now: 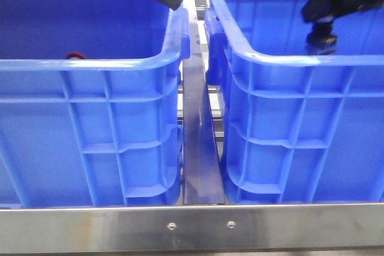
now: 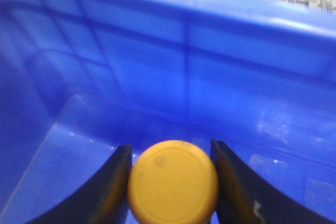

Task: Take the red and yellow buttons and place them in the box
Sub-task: 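Lower the yellow button into the empty crate and open the right gripper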

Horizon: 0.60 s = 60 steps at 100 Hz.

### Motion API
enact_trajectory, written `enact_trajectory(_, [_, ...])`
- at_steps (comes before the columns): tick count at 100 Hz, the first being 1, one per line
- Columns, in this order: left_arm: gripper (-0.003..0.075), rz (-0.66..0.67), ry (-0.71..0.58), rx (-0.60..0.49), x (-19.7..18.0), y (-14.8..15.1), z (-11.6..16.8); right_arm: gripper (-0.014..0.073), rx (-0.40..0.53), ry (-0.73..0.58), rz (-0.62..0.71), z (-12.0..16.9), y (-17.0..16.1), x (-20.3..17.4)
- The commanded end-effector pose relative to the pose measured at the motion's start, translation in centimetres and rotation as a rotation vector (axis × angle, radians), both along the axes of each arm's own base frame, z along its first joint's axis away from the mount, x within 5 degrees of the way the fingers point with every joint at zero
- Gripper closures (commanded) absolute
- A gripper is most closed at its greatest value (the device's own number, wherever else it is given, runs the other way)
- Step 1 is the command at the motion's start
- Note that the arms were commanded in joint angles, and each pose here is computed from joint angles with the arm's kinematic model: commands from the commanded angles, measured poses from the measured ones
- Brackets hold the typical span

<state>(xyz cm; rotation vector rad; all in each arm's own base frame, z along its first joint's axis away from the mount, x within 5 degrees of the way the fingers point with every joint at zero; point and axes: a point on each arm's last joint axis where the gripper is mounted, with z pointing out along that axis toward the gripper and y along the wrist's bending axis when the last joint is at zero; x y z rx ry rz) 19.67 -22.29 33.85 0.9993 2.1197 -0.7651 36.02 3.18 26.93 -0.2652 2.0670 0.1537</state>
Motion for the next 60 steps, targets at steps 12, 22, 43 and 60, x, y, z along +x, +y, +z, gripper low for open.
enact_trajectory(12, [0.0100, 0.021, -0.045, -0.088, -0.3, 0.0, 2.1, 0.0411, 0.042, -0.059, -0.058, 1.3, -0.2, 2.3])
enact_trajectory(22, [0.0100, 0.021, -0.045, -0.088, -0.3, 0.0, 2.1, 0.0411, 0.067, -0.040, -0.068, 0.5, -0.1, 3.3])
enact_trajectory(43, [0.0100, 0.020, -0.044, -0.087, -0.3, 0.0, 2.1, 0.0411, 0.057, -0.004, -0.084, -1.2, -0.2, 4.3])
enact_trajectory(60, [0.0100, 0.020, -0.044, -0.087, -0.3, 0.0, 2.1, 0.0395, 0.057, -0.004, -0.084, -1.2, -0.2, 4.3])
